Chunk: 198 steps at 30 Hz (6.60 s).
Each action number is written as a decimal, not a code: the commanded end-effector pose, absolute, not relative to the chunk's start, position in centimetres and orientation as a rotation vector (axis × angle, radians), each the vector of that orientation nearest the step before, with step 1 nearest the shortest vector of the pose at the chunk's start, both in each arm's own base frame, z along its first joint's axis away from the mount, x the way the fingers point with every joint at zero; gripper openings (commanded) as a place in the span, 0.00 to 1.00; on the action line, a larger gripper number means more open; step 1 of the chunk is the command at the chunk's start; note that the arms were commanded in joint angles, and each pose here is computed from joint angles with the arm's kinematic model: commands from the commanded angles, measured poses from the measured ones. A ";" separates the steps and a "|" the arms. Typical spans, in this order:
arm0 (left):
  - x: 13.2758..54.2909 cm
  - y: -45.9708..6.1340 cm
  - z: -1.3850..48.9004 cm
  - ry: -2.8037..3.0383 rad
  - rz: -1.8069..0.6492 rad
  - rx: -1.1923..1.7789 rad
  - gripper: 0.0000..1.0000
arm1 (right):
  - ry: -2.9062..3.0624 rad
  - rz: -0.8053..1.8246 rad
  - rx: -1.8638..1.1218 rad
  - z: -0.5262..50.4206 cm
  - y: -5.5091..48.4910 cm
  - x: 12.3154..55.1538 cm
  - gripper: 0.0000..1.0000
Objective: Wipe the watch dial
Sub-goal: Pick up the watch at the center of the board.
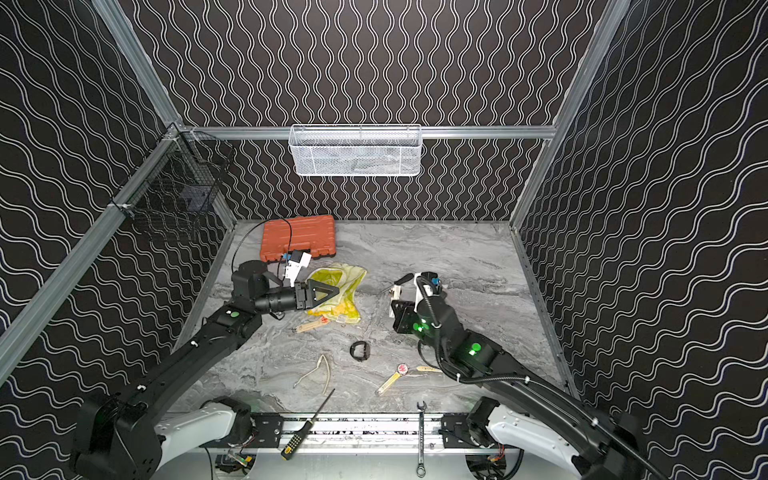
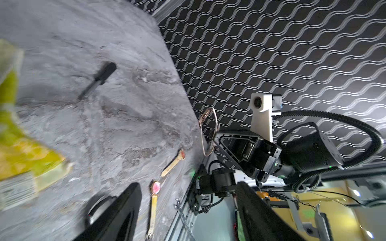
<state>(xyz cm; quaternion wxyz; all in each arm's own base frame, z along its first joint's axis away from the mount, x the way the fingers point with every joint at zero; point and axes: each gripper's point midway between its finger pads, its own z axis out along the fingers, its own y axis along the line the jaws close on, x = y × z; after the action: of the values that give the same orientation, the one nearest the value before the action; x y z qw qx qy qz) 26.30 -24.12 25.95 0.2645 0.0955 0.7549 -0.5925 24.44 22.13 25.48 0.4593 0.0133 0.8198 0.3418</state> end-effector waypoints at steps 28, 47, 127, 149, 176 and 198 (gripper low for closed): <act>22.2 -27.7 35.0 1.559 -1.758 0.615 0.63 | 1.570 1.319 -0.317 38.9 28.2 21.1 0.12; 22.6 -28.5 34.5 1.688 -1.562 0.640 0.49 | 1.571 1.374 -0.348 38.6 30.2 21.3 0.11; 17.8 -26.7 37.3 1.129 -1.190 1.042 0.00 | 1.467 1.514 -0.833 36.2 31.1 15.4 0.74; 18.0 -26.4 35.9 1.116 -1.097 1.072 0.00 | 1.477 1.835 -0.843 36.9 33.4 14.4 0.96; 17.2 -26.1 37.8 1.063 -1.177 1.025 0.00 | 1.640 1.875 -0.724 33.7 34.4 16.0 0.38; 17.3 -26.2 37.4 1.065 -1.198 1.010 0.00 | 1.504 1.795 -0.801 36.5 32.8 14.6 0.99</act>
<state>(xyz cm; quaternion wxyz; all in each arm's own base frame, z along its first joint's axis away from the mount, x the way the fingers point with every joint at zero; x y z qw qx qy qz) 17.58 -26.21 36.96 0.5746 0.4225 0.4710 -0.5192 14.13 32.62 35.85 0.3159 -0.3075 0.5771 0.6875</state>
